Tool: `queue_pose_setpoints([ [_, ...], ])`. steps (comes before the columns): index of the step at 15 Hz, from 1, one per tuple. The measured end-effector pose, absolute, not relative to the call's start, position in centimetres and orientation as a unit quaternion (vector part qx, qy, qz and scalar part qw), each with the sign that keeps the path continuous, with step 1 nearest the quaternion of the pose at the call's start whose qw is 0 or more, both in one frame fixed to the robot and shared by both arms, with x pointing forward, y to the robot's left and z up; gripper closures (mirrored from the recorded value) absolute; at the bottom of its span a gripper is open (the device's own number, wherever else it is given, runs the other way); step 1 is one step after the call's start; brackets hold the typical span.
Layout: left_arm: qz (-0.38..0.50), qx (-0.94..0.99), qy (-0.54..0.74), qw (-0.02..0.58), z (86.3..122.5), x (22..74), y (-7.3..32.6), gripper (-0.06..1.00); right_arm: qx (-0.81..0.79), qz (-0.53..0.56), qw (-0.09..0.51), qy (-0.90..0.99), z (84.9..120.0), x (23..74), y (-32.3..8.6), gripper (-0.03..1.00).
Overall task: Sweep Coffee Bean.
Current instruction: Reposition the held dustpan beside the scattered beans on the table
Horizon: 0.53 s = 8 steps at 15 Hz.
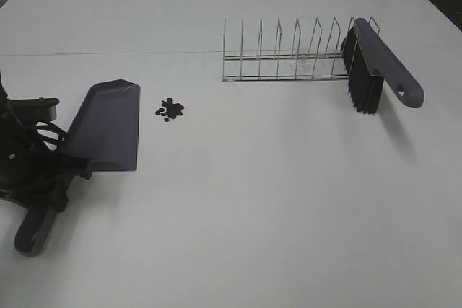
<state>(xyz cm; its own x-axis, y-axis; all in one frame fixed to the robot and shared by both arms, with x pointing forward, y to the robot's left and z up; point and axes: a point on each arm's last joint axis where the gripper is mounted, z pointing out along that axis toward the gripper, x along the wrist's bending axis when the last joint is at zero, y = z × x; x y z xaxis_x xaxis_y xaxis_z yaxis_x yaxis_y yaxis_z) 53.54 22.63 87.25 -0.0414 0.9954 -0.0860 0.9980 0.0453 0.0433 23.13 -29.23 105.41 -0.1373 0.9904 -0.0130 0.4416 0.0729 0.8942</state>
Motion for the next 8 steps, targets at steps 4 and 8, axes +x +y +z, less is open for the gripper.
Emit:
queue_pose_setpoints([
  [4,0.0,0.686,0.724,0.071,89.2,53.6,22.6,0.63,0.556,0.393,0.349,0.644,105.4,23.1,-29.2,0.21],
  [8,0.025,0.689,0.716,0.103,91.7,53.5,22.7,0.63,0.556,0.393,0.349,0.644,105.4,23.1,-29.2,0.21],
])
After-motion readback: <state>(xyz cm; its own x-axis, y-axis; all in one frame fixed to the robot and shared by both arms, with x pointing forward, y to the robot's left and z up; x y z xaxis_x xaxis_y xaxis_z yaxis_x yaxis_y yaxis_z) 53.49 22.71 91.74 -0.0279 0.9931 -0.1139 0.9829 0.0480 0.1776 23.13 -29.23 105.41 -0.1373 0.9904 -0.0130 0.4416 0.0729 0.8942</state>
